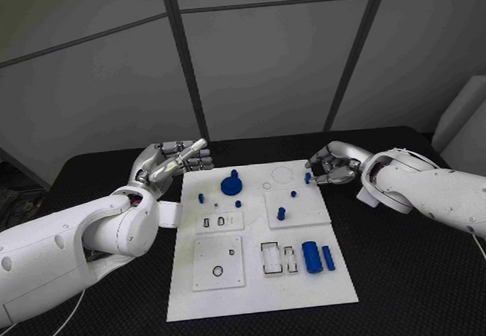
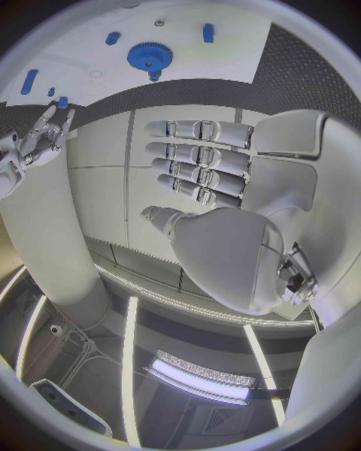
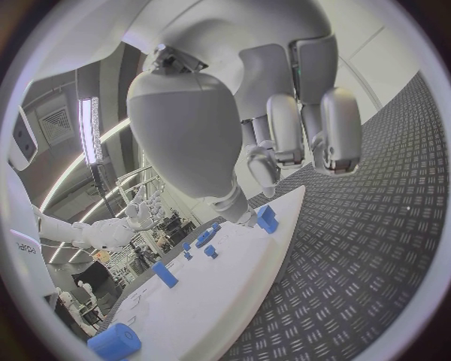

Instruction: Assemble the parts on the task board

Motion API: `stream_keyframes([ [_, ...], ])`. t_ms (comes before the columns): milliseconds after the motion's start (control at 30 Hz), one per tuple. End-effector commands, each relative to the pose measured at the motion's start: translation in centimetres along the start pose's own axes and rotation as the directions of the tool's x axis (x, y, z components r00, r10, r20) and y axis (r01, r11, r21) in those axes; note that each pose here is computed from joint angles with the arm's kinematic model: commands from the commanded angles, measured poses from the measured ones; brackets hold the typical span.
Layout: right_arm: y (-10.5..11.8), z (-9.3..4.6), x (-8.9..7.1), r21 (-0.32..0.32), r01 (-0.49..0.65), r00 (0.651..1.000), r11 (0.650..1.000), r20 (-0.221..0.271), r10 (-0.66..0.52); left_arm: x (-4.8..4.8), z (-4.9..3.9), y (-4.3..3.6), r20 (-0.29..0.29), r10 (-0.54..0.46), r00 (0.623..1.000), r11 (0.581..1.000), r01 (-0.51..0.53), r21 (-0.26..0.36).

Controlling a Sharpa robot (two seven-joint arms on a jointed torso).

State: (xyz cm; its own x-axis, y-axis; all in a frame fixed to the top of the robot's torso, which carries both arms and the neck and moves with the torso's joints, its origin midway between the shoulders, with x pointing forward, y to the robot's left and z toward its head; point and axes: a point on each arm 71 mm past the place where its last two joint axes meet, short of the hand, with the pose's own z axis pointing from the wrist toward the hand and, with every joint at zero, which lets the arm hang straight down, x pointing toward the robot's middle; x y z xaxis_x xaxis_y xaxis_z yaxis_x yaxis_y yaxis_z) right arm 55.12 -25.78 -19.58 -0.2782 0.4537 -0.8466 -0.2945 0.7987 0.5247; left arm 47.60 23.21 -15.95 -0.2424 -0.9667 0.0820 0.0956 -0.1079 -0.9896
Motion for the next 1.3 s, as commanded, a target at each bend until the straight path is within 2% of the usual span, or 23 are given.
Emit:
stream_keyframes([
  [33,0.1,0.1,0.2,-0.005,0.012,1.000,1.000,-0.017,-0.012,0.08,0.02,-0.16,-0.012,0.003,1.000,1.000,-0.003,0.011],
  [567,0.2,0.5,1.3,0.000,0.025,0.999,1.000,-0.041,-0.025,0.01,0.00,-0.17,-0.009,0.005,1.000,1.000,-0.005,0.011],
  [1300,-0.1,0.6,1.2,0.013,0.029,0.999,0.999,-0.016,-0.029,-0.06,0.00,-0.16,-0.008,0.005,1.000,1.000,-0.005,0.009],
])
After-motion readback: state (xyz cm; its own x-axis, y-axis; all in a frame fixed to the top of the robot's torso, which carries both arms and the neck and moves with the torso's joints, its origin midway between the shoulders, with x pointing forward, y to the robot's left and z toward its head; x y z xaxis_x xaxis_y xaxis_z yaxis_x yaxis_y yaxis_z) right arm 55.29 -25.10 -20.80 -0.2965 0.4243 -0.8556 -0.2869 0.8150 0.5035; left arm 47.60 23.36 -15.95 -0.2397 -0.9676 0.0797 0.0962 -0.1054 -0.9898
